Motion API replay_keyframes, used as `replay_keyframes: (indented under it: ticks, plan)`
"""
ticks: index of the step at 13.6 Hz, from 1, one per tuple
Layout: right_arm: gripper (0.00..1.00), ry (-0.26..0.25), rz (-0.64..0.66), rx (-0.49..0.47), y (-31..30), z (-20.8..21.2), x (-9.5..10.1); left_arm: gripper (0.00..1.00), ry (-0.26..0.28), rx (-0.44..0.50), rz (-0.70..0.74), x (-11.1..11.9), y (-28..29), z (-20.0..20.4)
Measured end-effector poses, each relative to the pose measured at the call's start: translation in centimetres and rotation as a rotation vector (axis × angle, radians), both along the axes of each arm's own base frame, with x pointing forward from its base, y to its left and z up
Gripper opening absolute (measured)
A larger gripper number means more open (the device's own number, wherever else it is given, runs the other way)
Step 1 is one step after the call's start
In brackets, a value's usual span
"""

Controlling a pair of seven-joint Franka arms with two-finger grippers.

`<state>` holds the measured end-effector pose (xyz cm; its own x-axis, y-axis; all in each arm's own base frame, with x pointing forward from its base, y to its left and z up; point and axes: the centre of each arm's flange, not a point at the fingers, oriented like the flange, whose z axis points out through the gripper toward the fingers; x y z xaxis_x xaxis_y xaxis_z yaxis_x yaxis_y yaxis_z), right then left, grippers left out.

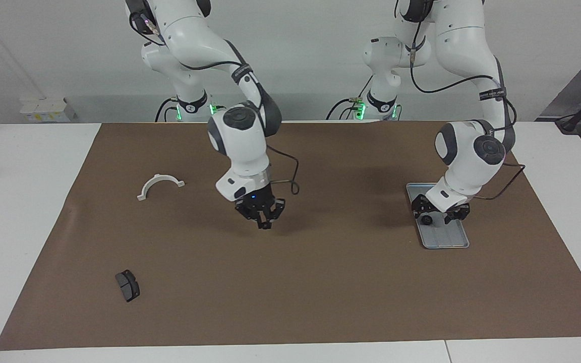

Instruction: Pick bearing gear from pile to tray

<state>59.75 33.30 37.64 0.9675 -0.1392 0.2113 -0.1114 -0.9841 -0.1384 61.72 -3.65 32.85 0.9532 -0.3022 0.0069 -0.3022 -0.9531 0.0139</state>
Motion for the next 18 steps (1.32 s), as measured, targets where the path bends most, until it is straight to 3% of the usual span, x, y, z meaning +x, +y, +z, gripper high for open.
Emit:
replay_keyframes:
  ticks: [3, 6, 8, 11, 12, 14, 17, 18]
  plan:
    - [0.23, 0.019, 0.026, -0.007, 7.4, -1.8, -4.5, 0.94, -0.024, -0.034, 0.061, 0.5, -3.1, 1.2]
    - [0.23, -0.003, 0.05, -0.035, 11.8, -5.1, -7.1, 0.93, -0.036, -0.041, 0.114, 0.6, -5.9, 1.9]
    - [0.23, 0.0, 0.076, -0.041, 13.5, -7.2, -8.3, 0.93, -0.045, -0.047, 0.157, 0.5, -7.8, 2.4]
    - [0.28, 0.006, 0.083, -0.045, 13.8, -8.0, -8.5, 0.89, -0.059, -0.061, 0.21, -0.1, -12.7, 3.1]
    - [0.37, 0.001, 0.076, -0.042, 13.7, -7.8, -8.3, 0.83, -0.068, -0.067, 0.222, -0.3, -14.3, 3.4]
    - [0.62, -0.009, 0.05, -0.041, 12.9, -6.3, -7.3, 0.81, -0.091, -0.085, 0.245, -0.9, -17.6, 3.8]
    - [0.96, -0.039, -0.016, -0.041, 8.3, -1.6, -5.3, 0.75, -0.098, -0.1, 0.25, -2.4, -22.2, 3.7]
    - [1.0, -0.05, -0.027, -0.047, 5.9, 0.0, -4.9, 0.75, -0.093, -0.101, 0.244, -3.2, -23.8, 3.6]
